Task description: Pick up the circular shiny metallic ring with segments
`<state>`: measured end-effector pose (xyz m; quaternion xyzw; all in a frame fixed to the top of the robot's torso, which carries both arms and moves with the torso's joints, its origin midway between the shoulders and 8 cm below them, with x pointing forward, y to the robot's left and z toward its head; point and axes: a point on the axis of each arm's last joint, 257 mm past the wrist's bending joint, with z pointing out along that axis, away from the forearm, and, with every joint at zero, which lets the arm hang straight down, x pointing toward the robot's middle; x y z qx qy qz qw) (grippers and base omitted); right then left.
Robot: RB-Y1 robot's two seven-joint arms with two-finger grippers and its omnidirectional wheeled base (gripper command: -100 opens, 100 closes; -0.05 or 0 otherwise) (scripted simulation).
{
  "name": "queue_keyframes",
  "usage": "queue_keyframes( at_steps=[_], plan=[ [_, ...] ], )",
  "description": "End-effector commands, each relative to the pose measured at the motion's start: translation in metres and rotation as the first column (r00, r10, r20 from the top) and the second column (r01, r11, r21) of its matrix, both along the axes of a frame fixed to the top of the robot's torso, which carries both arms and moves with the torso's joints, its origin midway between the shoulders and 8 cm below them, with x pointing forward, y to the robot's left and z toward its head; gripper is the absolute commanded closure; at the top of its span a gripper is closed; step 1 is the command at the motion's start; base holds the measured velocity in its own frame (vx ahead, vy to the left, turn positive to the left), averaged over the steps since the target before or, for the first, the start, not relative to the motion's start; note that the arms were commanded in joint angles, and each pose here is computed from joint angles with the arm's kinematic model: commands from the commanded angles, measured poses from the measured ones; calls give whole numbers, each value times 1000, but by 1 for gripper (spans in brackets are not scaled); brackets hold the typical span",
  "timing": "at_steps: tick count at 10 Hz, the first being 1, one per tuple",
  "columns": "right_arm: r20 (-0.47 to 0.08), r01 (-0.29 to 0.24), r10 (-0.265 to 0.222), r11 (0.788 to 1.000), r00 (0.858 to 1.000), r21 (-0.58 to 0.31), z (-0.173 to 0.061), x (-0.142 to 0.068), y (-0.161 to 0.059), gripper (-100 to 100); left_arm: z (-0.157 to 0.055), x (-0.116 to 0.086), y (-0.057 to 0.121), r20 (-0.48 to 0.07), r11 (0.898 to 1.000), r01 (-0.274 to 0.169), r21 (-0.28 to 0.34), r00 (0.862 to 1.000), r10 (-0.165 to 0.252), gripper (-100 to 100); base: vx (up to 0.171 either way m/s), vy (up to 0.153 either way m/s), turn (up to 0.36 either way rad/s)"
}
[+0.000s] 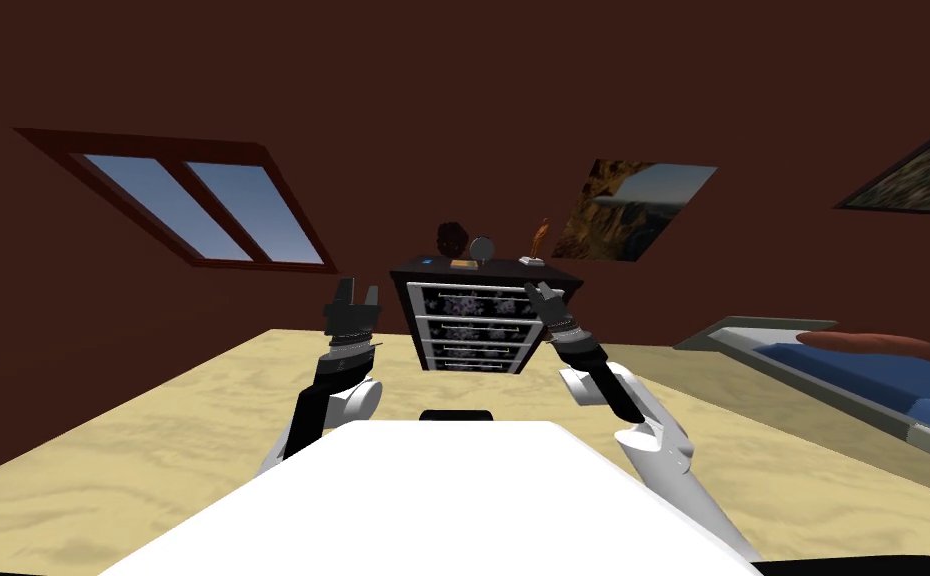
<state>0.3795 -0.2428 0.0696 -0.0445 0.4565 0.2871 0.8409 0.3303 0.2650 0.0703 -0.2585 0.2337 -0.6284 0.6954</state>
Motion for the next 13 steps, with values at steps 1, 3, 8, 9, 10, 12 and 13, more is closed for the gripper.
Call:
queue_keyframes(
  at_steps=[1, 3, 8, 9, 10, 12, 13],
  plan=[
    [-1, 22, -22, 998, 1000, -62, -2, 5, 0, -100, 0, 0, 0, 0, 1000, 0, 0, 1000, 0, 0, -66, 19, 23],
    [4, 64, -64, 985, 998, -162, -6, 16, -3, -100, 0, 0, 0, 0, 1000, 0, 0, 1000, 0, 0, -69, 39, 37],
    [52, 192, -189, 881, 981, -432, -18, 49, -22, -100, 0, 0, 0, 0, 1000, 0, 0, 1000, 0, 0, -52, 36, 52],
    [62, 192, -185, 864, 981, -466, -18, 50, -20, -100, 0, 0, 0, 0, 1000, 0, 0, 1000, 0, 0, -30, 37, 44],
    [81, 232, -223, 817, 971, -528, -22, 61, -30, -100, 0, 0, 0, 0, 1000, 0, 0, 1000, 0, 0, -24, 42, 92],
    [118, 272, -254, 741, 960, -615, -25, 72, -39, -100, 0, 0, 0, 0, 1000, 0, 0, 1000, 0, 0, -20, 40, 70],
    [132, 274, -249, 715, 960, -643, -24, 72, -38, -100, 0, 0, 0, 0, 1000, 0, 0, 1000, 0, 0, -15, 38, 37]
  ],
)
